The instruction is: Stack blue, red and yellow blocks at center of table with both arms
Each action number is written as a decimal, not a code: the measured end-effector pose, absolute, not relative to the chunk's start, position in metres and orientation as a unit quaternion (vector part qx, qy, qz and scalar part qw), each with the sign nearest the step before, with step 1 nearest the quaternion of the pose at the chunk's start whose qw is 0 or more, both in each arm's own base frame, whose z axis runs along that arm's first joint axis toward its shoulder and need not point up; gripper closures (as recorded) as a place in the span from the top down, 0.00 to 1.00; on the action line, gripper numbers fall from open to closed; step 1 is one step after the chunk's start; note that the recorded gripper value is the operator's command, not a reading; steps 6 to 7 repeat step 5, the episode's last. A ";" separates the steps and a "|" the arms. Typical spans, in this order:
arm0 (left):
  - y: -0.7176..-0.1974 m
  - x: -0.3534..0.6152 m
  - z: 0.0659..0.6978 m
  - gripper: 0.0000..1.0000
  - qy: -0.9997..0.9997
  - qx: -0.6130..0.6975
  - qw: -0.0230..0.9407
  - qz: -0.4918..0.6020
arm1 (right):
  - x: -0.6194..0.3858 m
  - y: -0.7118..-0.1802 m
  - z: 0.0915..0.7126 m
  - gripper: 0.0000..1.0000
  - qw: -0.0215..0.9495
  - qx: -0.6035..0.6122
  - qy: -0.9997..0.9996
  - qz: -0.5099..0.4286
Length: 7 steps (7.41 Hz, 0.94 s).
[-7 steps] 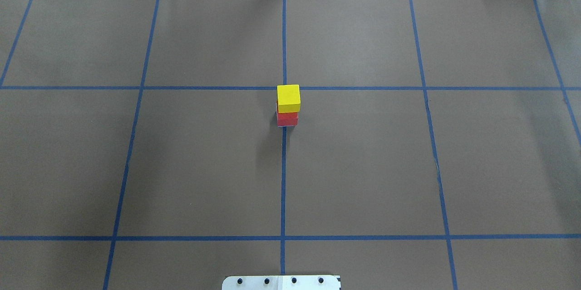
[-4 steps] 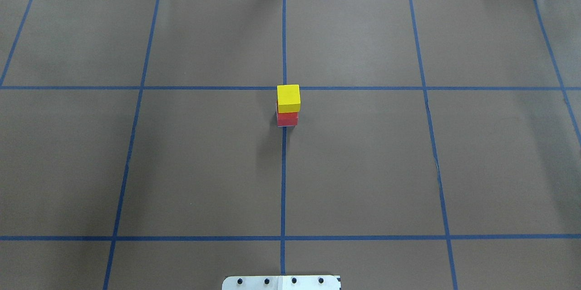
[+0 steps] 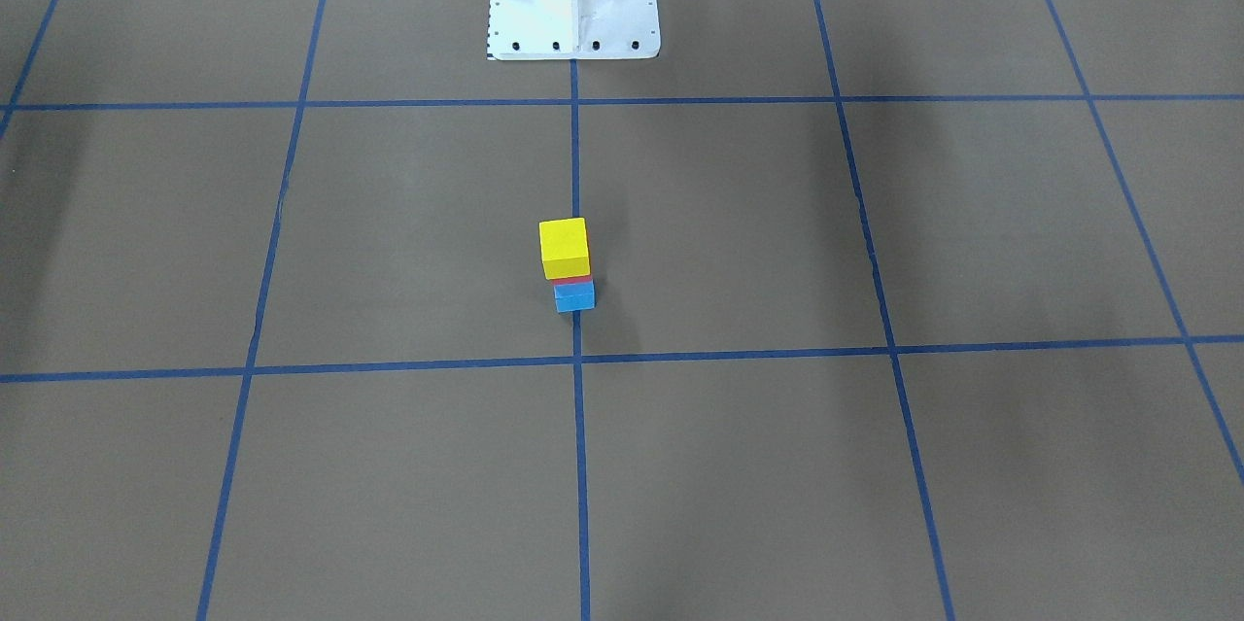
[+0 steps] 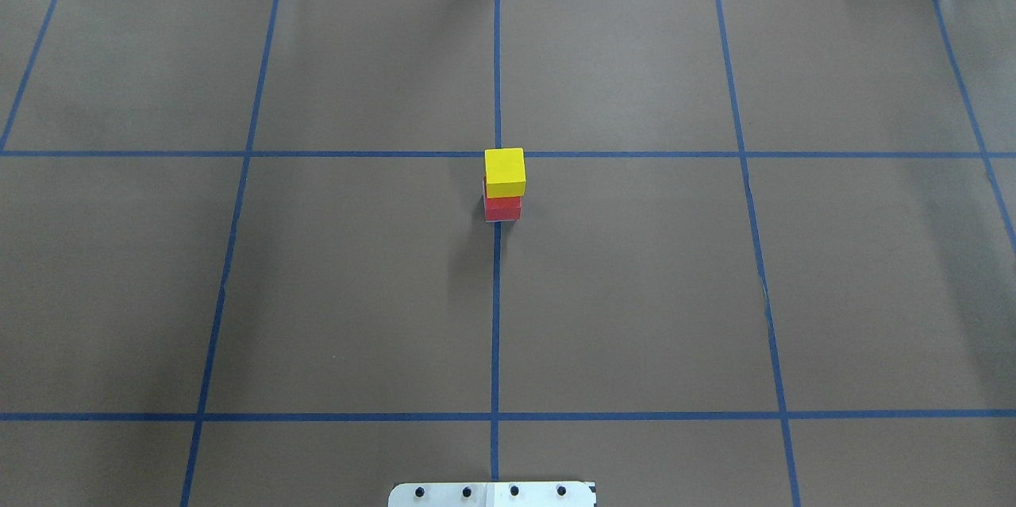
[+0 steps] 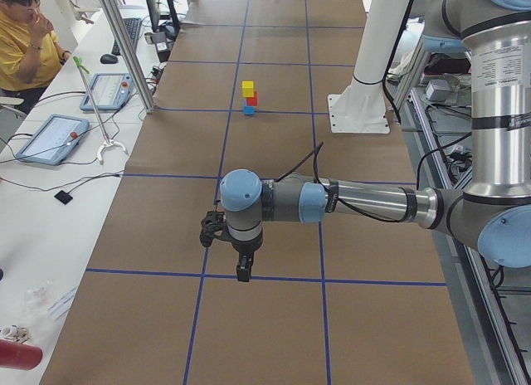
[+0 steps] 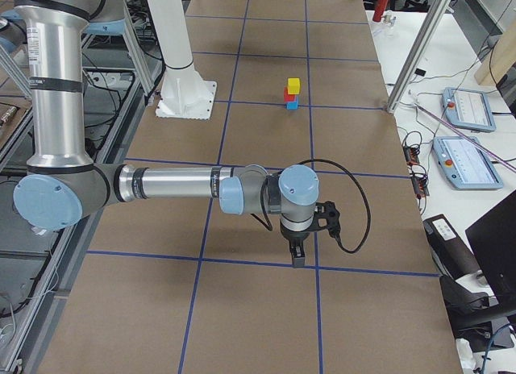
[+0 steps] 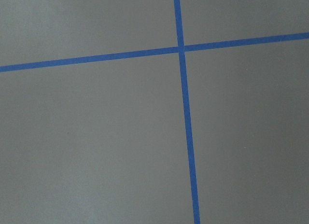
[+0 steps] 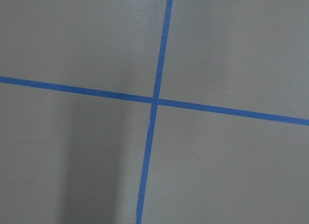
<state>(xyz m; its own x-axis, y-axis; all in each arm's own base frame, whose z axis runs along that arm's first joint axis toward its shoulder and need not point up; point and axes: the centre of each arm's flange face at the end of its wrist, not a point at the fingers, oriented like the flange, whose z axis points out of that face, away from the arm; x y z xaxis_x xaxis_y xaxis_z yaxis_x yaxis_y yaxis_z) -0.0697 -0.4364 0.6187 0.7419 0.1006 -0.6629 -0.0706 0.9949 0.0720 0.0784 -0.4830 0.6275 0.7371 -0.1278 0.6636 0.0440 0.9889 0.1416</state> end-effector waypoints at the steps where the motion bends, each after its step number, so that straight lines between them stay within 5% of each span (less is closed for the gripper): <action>1: -0.437 -0.070 0.618 1.00 0.356 0.023 0.933 0.047 | 0.078 -0.483 0.627 1.00 0.930 0.058 -0.360 -0.046; 7: -0.432 -0.070 0.623 1.00 0.354 0.020 0.934 0.045 | 0.078 -0.482 0.629 1.00 0.930 0.054 -0.360 -0.040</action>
